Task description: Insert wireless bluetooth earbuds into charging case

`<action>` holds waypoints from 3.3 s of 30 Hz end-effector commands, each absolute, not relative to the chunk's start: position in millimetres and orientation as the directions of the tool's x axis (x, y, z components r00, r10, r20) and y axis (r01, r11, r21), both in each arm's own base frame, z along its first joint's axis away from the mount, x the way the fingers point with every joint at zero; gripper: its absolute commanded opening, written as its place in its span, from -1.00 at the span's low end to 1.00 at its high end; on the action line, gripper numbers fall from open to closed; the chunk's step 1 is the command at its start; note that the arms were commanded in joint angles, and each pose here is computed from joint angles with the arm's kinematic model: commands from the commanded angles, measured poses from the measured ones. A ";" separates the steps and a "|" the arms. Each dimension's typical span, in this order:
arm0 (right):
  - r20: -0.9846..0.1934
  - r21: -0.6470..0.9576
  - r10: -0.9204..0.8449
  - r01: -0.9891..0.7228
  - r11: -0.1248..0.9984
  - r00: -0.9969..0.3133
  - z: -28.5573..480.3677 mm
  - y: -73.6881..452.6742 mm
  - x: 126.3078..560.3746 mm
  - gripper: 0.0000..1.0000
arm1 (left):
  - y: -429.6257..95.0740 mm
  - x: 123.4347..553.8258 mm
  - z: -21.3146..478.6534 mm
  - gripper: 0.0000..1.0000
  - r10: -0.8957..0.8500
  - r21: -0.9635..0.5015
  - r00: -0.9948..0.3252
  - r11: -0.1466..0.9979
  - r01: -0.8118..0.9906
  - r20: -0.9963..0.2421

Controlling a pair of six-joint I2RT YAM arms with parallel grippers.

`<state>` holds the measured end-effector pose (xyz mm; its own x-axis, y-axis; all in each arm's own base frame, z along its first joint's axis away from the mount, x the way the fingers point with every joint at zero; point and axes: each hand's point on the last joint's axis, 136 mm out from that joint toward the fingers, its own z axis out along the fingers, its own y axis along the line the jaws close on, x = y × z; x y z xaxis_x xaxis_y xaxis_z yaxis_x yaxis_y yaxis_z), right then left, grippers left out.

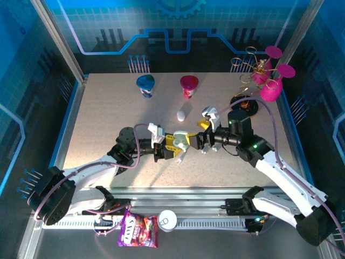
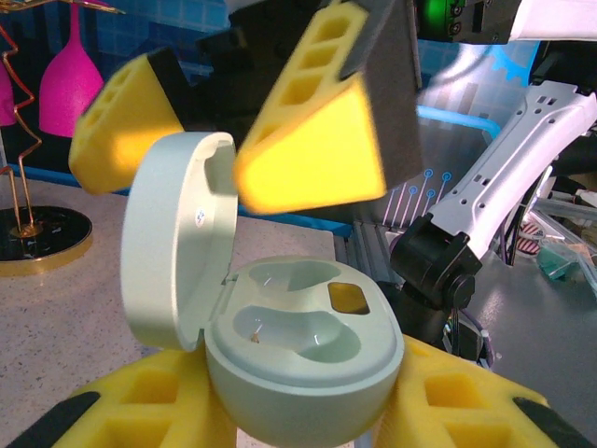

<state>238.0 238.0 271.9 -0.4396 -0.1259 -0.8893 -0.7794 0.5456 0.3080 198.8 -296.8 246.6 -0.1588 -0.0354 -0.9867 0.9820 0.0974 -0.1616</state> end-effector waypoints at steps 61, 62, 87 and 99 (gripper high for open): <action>-0.193 -0.058 -0.198 -0.190 0.980 -0.961 41.7 167.8 286.3 -0.24 | -279.8 197.1 253.9 -0.46 -0.061 -0.026 -0.014 0.211 0.977 -0.998; -0.184 -0.055 -0.201 -0.194 0.979 -0.962 39.4 169.8 286.0 -0.26 | -279.7 196.7 253.6 -0.46 -0.061 -0.025 -0.013 0.211 0.977 -0.998; -0.097 -0.012 -0.215 -0.215 0.977 -0.972 19.7 178.9 268.8 -0.42 | -279.1 198.0 253.0 -0.45 -0.056 -0.016 -0.004 0.221 0.975 -0.998; -0.103 -0.028 -0.203 -0.201 0.979 -0.974 16.0 174.7 266.4 -0.54 | -278.9 197.4 256.4 -0.46 -0.063 -0.017 -0.003 0.218 0.976 -0.998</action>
